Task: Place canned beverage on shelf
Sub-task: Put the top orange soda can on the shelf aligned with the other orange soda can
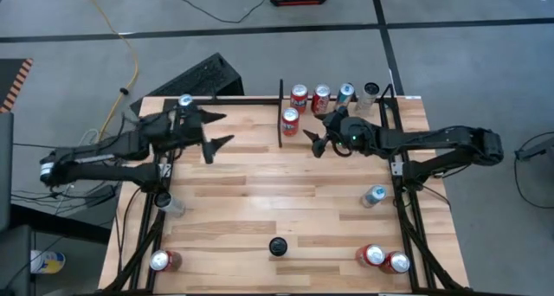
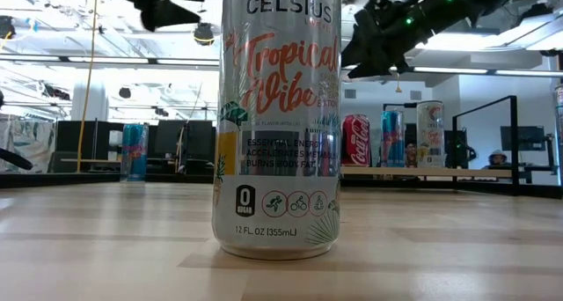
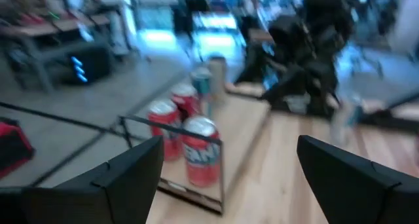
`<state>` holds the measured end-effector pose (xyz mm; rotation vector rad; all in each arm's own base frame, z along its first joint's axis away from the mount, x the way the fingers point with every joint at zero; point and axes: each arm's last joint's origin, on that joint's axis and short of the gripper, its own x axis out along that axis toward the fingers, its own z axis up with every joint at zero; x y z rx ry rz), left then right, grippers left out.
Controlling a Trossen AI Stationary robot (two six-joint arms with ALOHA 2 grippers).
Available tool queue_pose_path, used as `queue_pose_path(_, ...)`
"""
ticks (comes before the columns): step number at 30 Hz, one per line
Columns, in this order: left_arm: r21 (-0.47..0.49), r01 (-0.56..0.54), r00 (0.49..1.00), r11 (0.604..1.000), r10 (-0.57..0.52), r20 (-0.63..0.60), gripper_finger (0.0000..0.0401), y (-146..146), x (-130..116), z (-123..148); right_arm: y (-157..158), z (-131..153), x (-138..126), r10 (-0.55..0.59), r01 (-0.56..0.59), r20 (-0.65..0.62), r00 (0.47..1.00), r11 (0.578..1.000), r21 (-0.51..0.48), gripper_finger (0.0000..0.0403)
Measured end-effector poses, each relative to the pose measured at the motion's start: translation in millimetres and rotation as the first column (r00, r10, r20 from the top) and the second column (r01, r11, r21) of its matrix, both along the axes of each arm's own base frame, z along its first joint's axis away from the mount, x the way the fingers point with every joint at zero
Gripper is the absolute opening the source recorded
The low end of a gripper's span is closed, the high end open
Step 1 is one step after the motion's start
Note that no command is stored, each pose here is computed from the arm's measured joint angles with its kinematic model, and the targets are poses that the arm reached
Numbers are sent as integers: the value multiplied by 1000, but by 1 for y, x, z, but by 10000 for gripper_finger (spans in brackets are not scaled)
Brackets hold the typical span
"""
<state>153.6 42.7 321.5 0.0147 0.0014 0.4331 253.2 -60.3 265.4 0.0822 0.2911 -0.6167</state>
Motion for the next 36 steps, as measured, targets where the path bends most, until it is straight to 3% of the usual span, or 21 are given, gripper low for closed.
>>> queue_pose_path(7,13,-39,993,999,37,116,334,-6,-30,-33,-1,3,1,8,-10,44,999,1000,28,345)
queue_pose_path(17,-40,-97,982,995,102,156,334,-7,-42,-100,-23,-18,20,-86,81,48,995,993,88,345)
queue_pose_path(23,-42,-97,985,994,102,136,334,-8,-45,-127,-31,-16,35,-78,77,18,997,996,43,345)
queue_pose_path(36,-97,-101,991,990,109,79,334,-8,-45,-149,-37,-17,40,-78,78,4,997,996,31,345)
